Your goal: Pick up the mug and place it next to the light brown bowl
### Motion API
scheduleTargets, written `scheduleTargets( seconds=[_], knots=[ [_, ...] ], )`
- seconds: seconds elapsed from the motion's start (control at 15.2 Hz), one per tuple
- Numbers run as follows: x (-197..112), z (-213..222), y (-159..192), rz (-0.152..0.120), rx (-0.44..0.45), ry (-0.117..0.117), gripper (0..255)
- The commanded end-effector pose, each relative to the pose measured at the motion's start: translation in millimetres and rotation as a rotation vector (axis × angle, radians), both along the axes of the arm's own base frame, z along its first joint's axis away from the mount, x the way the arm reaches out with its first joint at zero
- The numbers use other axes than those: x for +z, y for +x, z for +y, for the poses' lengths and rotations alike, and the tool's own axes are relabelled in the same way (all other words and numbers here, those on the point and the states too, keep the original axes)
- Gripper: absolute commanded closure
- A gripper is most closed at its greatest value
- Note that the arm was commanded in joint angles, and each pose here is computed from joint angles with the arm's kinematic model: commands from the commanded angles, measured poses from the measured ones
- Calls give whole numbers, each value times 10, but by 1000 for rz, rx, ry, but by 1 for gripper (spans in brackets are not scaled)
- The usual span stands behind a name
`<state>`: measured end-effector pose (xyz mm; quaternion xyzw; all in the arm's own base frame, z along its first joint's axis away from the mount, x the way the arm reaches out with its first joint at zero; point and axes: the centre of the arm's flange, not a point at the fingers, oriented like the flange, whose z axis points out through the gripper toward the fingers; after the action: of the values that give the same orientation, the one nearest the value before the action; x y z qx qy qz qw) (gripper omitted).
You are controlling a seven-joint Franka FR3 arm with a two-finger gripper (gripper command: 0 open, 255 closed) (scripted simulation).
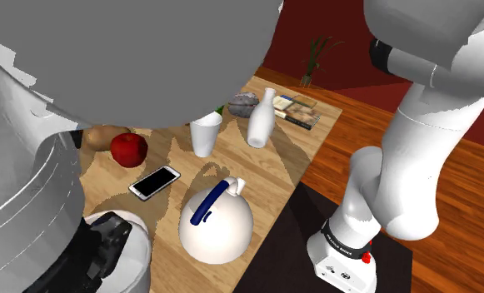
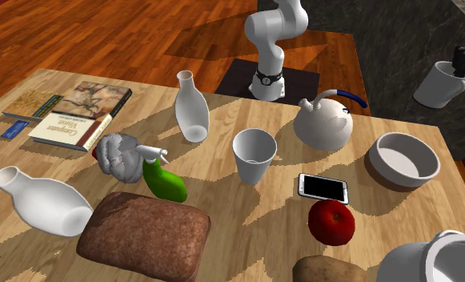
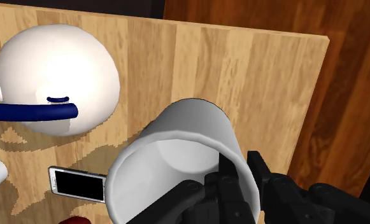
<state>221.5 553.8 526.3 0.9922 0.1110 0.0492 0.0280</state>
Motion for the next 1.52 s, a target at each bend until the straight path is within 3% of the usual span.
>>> scheduleTargets(
  seconds=[0.0,0.33,1.45],
  knots=[
    [-40,186,-182,0,-3,0,255],
    [-38,615,-639,0,-3,0,255],
    [-936,615,-639,0,-3,0,255]
  ],
)
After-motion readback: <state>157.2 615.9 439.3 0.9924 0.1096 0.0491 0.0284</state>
